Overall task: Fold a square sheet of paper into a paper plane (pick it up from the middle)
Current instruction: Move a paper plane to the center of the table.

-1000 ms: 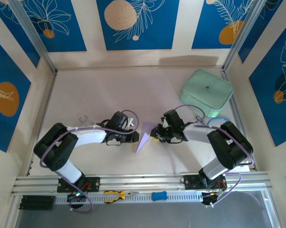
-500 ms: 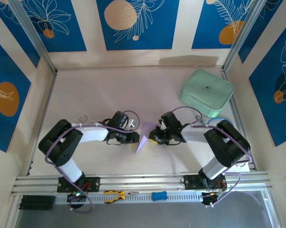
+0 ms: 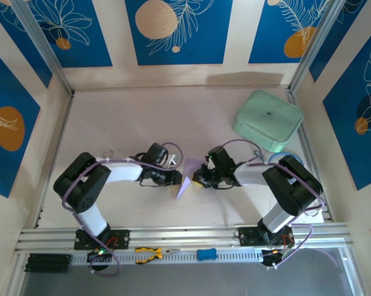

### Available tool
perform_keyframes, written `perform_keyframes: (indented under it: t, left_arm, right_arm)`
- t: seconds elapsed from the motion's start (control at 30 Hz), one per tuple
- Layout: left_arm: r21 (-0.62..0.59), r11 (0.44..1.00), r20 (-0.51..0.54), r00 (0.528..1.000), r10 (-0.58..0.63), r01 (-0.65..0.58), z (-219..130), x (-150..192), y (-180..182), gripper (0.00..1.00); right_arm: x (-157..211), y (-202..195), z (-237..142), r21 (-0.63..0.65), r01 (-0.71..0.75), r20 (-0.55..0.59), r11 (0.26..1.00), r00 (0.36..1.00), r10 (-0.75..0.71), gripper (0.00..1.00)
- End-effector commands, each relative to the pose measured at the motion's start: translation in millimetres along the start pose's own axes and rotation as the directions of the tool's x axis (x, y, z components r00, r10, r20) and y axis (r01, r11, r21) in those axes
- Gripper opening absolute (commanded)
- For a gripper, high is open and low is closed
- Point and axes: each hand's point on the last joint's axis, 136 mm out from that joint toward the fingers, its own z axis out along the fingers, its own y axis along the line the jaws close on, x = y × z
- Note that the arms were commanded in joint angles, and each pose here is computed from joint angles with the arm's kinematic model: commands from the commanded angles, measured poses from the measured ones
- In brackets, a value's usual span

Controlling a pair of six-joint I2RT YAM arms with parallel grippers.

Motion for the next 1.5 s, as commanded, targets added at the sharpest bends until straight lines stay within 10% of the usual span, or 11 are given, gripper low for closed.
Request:
perform_keyframes:
  t: [0.0, 0.6, 1.1, 1.47]
  left_arm:
    - [-0.004, 1.0, -0.046, 0.999, 0.021, -0.021, 9, 3, -10, 0.24]
    - [0.089, 0.995, -0.013, 0.999, 0.034, -0.033, 6, -5, -35, 0.08]
    - [-0.375, 0.922, 0.073, 0.989, 0.129, -0.093, -36, -15, 11, 0.04]
    - [-0.345, 0.93, 0.04, 0.988, 0.148, -0.126, -28, -8, 3, 0.04]
  right_arm:
    - [11, -6, 7, 0.006, -0.01, -0.044, 1.0, 0.999, 0.01, 0.16]
    - [12, -10, 4, -0.03, -0.026, -0.039, 0.999, 0.999, 0.025, 0.17]
    - [5, 14, -34, -0.077, 0.011, 0.056, 0.997, 0.998, -0.007, 0.36]
    - [-6, 64, -17, -0.176, 0.056, 0.03, 0.983, 0.998, -0.051, 0.48]
